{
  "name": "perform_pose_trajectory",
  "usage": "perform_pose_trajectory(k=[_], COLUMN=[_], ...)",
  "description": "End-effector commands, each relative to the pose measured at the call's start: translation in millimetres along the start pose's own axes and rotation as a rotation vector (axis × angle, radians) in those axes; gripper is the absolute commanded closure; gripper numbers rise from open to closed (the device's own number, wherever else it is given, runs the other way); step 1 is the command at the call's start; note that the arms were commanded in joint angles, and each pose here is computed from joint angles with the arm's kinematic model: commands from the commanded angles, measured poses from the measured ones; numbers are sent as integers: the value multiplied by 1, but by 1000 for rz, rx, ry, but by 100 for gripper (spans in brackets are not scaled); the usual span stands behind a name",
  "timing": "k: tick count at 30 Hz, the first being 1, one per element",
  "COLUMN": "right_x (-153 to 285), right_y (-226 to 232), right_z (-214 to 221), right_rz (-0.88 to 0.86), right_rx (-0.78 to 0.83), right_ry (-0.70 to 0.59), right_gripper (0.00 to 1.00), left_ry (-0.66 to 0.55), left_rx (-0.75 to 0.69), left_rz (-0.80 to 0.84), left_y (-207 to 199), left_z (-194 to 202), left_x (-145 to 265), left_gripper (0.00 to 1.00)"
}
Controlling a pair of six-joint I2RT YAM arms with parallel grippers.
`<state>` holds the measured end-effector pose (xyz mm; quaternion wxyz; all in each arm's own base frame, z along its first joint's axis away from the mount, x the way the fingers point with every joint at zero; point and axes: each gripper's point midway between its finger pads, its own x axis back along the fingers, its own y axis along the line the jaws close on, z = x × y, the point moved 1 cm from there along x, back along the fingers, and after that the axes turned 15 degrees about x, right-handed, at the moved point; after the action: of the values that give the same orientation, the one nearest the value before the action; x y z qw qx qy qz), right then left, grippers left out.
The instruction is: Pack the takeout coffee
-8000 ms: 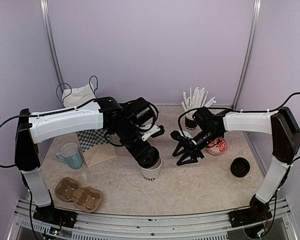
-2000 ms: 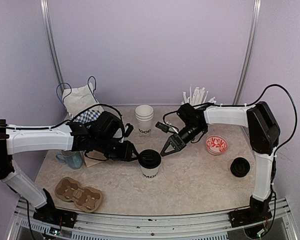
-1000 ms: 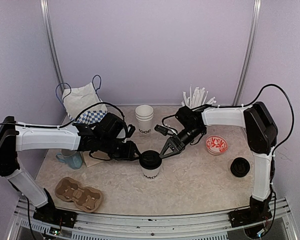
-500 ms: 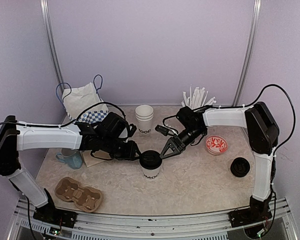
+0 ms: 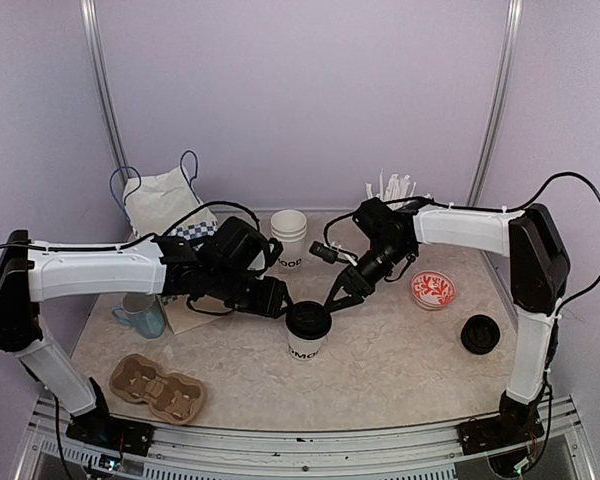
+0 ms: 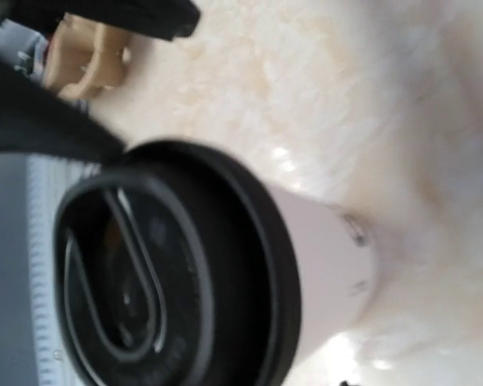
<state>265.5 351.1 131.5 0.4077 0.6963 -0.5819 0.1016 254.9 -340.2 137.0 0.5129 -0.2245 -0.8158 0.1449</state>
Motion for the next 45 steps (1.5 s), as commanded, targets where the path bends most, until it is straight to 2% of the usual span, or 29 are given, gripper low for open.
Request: perform_pose_trajectory(k=[1, 7, 10, 12, 13, 14, 15, 17, 21, 25, 27, 29, 31, 32, 37, 45], right_x=[38, 84, 96, 98, 96, 94, 91, 77, 49, 24, 11, 3, -4, -8, -22, -33], right_y=[4, 24, 32, 37, 38, 38, 39, 39, 32, 32, 34, 35, 36, 37, 38, 41], right_z=[-24, -66, -77, -80, -79, -80, -79, -76, -72, -62, -60, -60, -58, -56, -49, -37], right_rz=[159, 337, 396, 400, 396, 384, 367, 349, 327, 265, 249, 237, 210, 196, 146, 108], right_rx=[188, 433, 540, 621, 652, 683, 713, 781, 821, 827, 837, 845, 845, 845, 833, 824], right_ry=[11, -87, -146, -159, -155, -153, -142, -87, -5, 62, 87, 103, 125, 137, 178, 234], right_gripper=[47, 43, 34, 23, 18, 17, 15, 16, 16, 14, 13, 13, 13, 12, 12, 12], left_ry=[-124, -309, -460, -600, -687, -776, -874, -972, -967, -996, -1037, -1095, -1123, -1115, -1031, -995], left_rx=[-88, -221, -314, -389, -401, -382, -325, -248, -233, -350, -362, -321, -208, -193, -309, -358], left_rz=[40, 61, 84, 89, 76, 47, 46, 81, 140, 88, 79, 85, 77, 68, -14, 13], left_y=[-35, -67, -90, -106, -108, -103, -96, -82, -67, -64, -60, -46, -30, -27, -34, -39], left_z=[-38, -92, -124, -142, -151, -161, -172, -186, -192, -175, -169, -168, -173, -176, -180, -173], left_x=[32, 86, 122, 152, 167, 177, 196, 214, 214, 219, 223, 230, 238, 239, 222, 211], left_gripper=[44, 37, 33, 22, 9, 2, 1, 1, 1, 1, 1, 1, 1, 1, 1, 1])
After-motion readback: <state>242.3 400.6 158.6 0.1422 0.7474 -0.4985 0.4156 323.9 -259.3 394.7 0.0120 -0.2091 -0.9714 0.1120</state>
